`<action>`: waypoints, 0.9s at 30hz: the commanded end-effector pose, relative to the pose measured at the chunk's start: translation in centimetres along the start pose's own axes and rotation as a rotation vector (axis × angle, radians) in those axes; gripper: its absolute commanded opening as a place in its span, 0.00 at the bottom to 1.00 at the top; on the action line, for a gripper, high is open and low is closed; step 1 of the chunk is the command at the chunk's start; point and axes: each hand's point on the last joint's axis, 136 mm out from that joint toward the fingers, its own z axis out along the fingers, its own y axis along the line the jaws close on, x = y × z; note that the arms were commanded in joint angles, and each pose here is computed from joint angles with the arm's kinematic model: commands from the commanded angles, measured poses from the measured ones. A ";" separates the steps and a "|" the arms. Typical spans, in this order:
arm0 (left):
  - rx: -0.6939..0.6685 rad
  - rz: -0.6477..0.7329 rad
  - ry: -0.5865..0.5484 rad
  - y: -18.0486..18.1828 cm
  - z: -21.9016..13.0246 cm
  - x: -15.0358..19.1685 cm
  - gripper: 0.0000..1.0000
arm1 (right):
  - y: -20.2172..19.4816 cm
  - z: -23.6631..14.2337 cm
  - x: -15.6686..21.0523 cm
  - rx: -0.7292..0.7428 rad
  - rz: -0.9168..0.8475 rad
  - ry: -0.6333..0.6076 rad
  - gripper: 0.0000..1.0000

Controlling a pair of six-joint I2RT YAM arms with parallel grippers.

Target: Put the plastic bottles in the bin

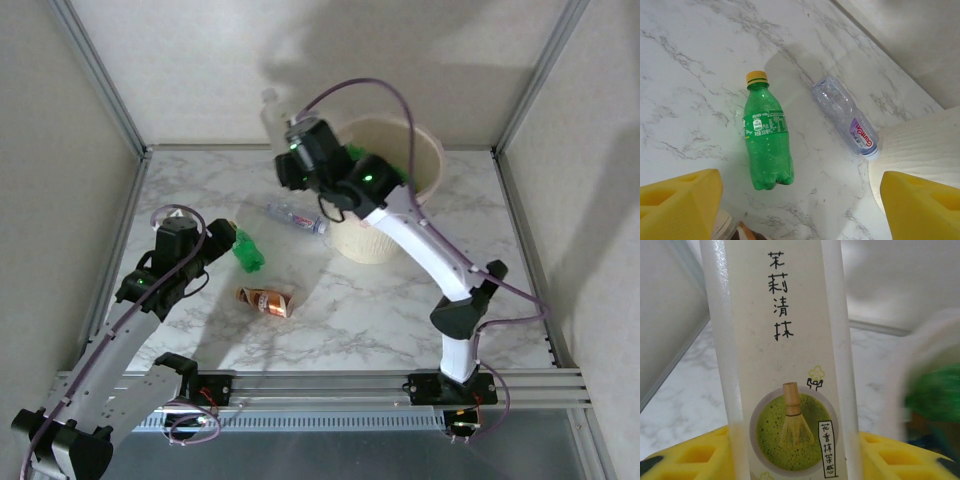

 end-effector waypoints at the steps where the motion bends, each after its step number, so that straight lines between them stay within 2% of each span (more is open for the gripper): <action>1: -0.016 -0.011 -0.006 0.6 0.0 -0.1 0.82 | -5.7 -1.6 -0.7 0.139 0.037 0.013 0.48; 8: -0.015 -0.012 0.005 0.7 0.4 0.3 0.82 | -14.2 -2.8 0.7 0.302 0.090 0.053 0.48; 16: -0.016 -0.014 0.014 0.7 0.7 0.5 0.82 | -20.0 -3.8 3.1 0.417 0.092 0.108 0.48; 18: -0.014 -0.014 0.014 0.7 0.8 0.5 0.82 | -20.6 -3.7 3.7 0.422 0.085 0.127 0.54; 21: -0.011 -0.015 0.015 0.6 0.8 0.5 0.82 | -21.4 -3.9 4.0 0.461 0.081 0.136 0.79; 22: -0.010 -0.016 0.015 0.5 0.8 0.4 0.82 | -21.4 -4.1 3.9 0.461 0.087 0.127 0.83; 24: -0.007 -0.019 0.018 0.4 0.9 0.5 0.83 | -21.2 -4.7 3.2 0.448 0.104 0.103 0.87; 27: -0.010 -0.019 0.018 0.4 1.0 0.4 0.83 | -21.0 -5.5 2.4 0.437 0.123 0.079 0.86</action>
